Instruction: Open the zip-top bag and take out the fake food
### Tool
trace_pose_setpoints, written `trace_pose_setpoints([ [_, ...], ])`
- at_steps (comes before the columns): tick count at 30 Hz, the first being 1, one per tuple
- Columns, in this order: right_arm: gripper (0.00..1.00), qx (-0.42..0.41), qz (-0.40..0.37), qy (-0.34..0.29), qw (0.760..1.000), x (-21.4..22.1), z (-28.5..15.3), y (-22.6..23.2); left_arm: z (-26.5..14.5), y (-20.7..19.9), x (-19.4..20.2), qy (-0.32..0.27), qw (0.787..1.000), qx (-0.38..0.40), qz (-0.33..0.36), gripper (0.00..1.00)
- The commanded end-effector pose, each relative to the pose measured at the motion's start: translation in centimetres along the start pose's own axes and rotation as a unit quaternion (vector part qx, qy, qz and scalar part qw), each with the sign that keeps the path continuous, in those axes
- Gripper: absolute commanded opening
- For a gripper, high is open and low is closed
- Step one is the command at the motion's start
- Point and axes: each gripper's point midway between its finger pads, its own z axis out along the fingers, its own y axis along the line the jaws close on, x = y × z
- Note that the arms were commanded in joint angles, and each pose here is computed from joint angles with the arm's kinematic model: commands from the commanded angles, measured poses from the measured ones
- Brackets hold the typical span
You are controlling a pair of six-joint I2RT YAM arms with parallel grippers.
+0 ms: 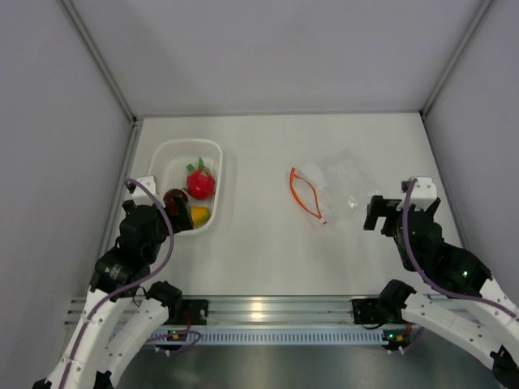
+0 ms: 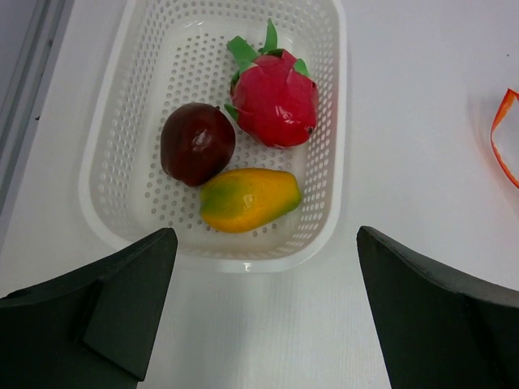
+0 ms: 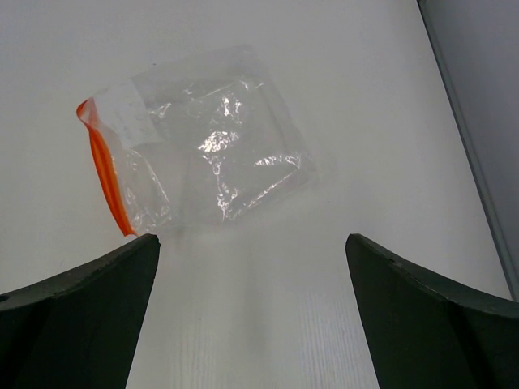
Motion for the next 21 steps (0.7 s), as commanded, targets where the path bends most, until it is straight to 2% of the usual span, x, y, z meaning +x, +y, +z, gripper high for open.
trace_pose_setpoints([
  [1,0.99,0.023,-0.003,0.008,1.000,0.7,0.3,-0.5,0.3,-1.2,-1.5,-0.027,0.999,0.029,0.001,0.99],
  [21,0.99,-0.002,0.012,0.002,1.000,0.5,0.5,0.6,0.7,-0.8,-1.2,-0.021,1.000,0.015,-0.002,0.99],
])
